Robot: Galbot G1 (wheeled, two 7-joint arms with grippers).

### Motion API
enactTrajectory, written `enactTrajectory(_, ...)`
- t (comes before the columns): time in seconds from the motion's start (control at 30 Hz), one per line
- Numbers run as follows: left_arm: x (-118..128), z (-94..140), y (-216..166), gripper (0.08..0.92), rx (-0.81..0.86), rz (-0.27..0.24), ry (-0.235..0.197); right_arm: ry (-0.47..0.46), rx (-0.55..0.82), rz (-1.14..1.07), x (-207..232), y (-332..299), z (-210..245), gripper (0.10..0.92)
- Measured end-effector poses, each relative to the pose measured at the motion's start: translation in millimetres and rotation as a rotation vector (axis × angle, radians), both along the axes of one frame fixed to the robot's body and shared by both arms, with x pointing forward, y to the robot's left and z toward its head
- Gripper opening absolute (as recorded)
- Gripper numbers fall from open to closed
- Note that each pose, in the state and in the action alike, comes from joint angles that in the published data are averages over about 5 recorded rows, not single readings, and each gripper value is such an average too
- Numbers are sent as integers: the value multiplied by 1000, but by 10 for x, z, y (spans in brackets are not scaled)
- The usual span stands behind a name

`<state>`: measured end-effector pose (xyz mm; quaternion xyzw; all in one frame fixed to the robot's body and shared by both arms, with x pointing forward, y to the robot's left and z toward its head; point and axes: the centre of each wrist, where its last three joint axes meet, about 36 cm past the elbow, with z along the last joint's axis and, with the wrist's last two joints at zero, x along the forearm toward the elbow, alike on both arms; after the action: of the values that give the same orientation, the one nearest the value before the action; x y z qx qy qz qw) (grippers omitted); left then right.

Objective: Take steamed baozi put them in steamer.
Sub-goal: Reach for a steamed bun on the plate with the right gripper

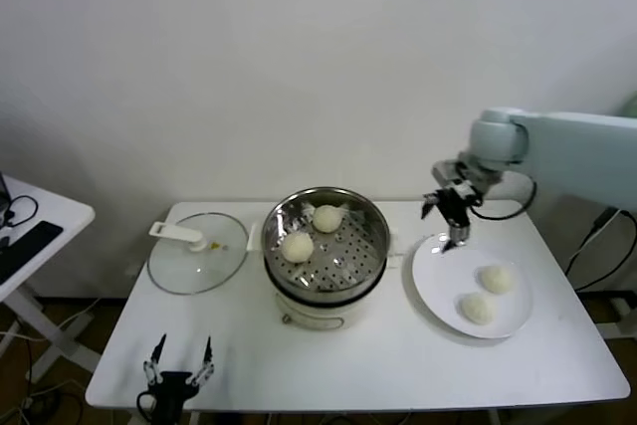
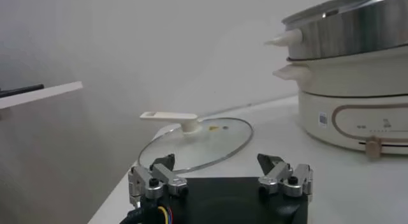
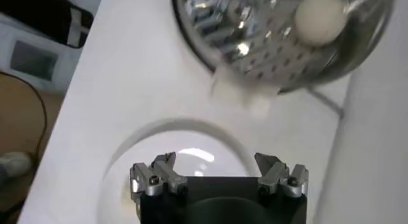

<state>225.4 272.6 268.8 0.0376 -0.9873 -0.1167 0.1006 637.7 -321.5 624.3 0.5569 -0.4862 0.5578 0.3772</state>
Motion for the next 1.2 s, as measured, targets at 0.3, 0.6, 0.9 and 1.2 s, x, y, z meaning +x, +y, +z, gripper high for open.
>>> enactTrajectory(0.3, -10, -32, 25, 823, 7, 7, 9, 49, -22, -81, -289, -578, -728, 823)
enactTrajectory(0.6, -26, -48, 6, 823, 16, -2, 15, 41, -44, -123, -439, -795, -1186, 823)
enactTrajectory(0.9, -25, -27, 1, 823, 21, -7, 14, 34, -55, -142, -531, -847, -1516, 823)
enactTrajectory(1.2, -39, -29, 3, 823, 25, -7, 15, 19, -53, -160, -530, -870, -1632, 757)
